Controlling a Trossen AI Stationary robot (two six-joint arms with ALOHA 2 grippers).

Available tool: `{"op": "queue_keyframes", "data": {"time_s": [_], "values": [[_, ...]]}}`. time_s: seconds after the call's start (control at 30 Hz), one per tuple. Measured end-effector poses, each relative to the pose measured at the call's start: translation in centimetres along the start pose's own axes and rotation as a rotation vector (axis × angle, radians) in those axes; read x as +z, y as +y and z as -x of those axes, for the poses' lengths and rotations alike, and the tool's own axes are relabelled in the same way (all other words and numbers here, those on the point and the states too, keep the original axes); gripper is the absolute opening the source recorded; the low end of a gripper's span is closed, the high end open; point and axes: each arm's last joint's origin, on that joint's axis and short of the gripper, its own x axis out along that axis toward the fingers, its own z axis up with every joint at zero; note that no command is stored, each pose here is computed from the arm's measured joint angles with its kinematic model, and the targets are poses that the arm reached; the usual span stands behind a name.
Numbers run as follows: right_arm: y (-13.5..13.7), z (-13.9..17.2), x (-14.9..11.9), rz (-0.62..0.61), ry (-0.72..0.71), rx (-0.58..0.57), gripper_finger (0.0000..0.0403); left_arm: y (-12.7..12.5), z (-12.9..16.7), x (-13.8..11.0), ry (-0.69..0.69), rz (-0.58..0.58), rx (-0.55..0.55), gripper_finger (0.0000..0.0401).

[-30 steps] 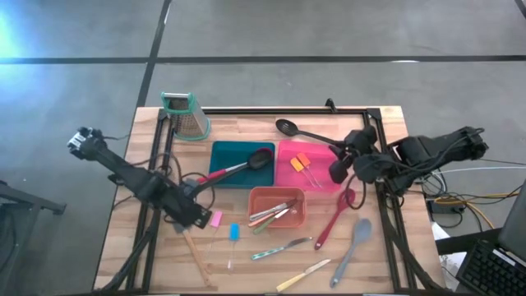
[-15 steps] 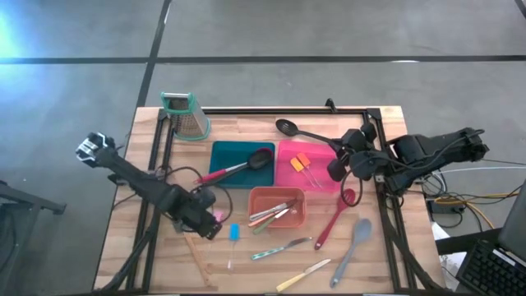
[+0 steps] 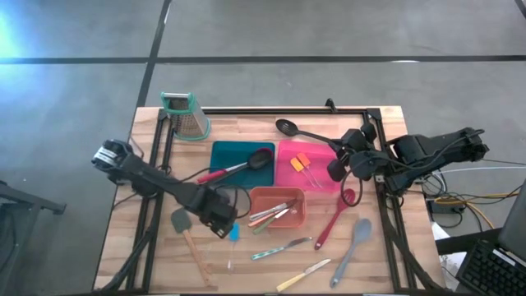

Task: Pick & Place Kitchen Items
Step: Put the pink spatula into the red bin

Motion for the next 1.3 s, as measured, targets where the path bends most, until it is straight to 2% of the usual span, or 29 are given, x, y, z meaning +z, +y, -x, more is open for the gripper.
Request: {"op": "queue_keyframes", "data": {"time_s": [0.17,0.37,0.9,1.03,1.27,1.3], "values": [[0.0,0.0,0.0,0.000,0.000,0.000,0.0052,-0.4,-1.0,0.8,-0.004,-0.015,-0.006,0.0227],[0.0,0.0,0.0,-0.001,-0.001,0.001,0.0052,-0.6,-2.4,1.2,-0.017,-0.041,0.052,0.0227],[0.1,0.0,0.0,-0.017,0.013,0.025,0.0054,-0.8,-7.5,2.5,0.131,-0.030,0.170,0.0221],[0.1,0.0,0.0,-0.018,0.014,0.027,0.0052,-0.8,-8.1,2.6,0.138,-0.047,0.176,0.0181],[0.1,0.0,0.0,-0.014,0.013,0.027,0.0052,-0.7,-8.1,2.6,0.146,-0.056,0.170,0.0031],[0.1,0.0,0.0,-0.013,0.014,0.027,0.0051,-0.7,-7.9,2.6,0.145,-0.059,0.164,0.0023]]}}
